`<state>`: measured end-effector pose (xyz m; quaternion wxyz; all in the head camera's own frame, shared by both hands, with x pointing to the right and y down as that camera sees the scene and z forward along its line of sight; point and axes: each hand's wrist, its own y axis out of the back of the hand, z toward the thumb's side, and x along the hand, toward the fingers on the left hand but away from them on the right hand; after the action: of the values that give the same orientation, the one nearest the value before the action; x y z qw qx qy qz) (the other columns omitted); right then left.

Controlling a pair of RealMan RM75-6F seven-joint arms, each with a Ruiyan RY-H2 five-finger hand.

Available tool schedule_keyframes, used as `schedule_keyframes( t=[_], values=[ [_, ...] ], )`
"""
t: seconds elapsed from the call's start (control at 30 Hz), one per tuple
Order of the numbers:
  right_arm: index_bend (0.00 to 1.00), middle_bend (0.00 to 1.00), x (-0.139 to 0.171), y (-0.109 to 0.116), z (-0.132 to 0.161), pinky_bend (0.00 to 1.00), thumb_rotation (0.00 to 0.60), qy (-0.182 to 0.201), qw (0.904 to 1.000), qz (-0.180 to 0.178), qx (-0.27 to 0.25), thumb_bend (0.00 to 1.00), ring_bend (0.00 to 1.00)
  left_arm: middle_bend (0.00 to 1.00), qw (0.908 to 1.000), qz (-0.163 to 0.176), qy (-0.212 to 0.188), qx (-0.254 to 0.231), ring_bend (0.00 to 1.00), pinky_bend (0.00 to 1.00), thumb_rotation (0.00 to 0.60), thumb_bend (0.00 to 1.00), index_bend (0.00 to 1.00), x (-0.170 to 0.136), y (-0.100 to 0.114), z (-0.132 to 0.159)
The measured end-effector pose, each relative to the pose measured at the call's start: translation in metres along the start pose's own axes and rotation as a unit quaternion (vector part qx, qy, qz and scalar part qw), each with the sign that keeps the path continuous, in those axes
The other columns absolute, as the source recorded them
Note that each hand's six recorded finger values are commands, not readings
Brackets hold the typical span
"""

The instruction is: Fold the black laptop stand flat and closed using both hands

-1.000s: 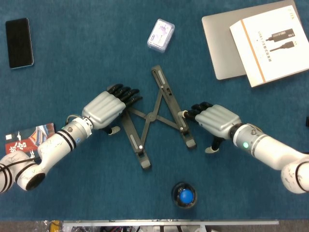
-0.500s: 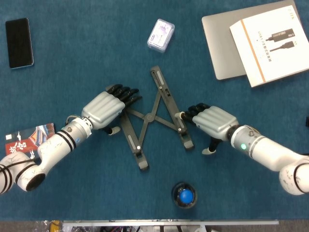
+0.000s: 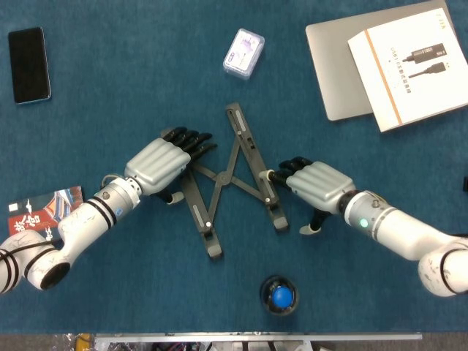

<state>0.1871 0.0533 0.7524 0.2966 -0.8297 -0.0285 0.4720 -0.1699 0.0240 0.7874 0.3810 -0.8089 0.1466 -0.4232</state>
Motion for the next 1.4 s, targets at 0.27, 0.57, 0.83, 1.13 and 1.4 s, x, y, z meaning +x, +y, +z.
schedule_keyframes(
  t=[0.27,0.57,0.83,1.13,1.4],
  values=[
    [0.00,0.08,-0.003,0.000,0.004,0.06,0.600,0.009,0.9999,-0.007,-0.004,0.11,0.00,0.00,1.0000,-0.004,-0.002,-0.006,0.00,0.00,0.600,0.25,0.00,0.000,-0.001,0.003],
    [0.00,0.07,-0.006,-0.002,0.006,0.06,0.600,0.018,0.9997,-0.013,-0.010,0.12,0.00,0.00,0.9999,-0.004,-0.007,-0.015,0.00,0.00,0.600,0.25,0.00,0.001,-0.001,0.008],
    [0.00,0.06,-0.007,-0.001,0.009,0.04,0.600,0.027,0.9994,-0.021,-0.012,0.12,0.00,0.00,0.9997,-0.006,-0.009,-0.020,0.00,0.00,0.600,0.25,0.00,0.001,-0.001,0.012],
    [0.00,0.06,-0.008,-0.002,0.011,0.03,0.600,0.033,0.9991,-0.027,-0.006,0.12,0.00,0.00,0.9997,-0.004,-0.009,-0.024,0.00,0.00,0.600,0.25,0.00,0.000,0.001,0.012],
    [0.00,0.06,-0.001,0.008,-0.005,0.03,0.600,0.010,0.9991,-0.040,0.004,0.12,0.00,0.00,0.9998,-0.006,-0.003,-0.020,0.00,0.00,0.600,0.25,0.00,-0.002,0.001,0.007]
  ],
)
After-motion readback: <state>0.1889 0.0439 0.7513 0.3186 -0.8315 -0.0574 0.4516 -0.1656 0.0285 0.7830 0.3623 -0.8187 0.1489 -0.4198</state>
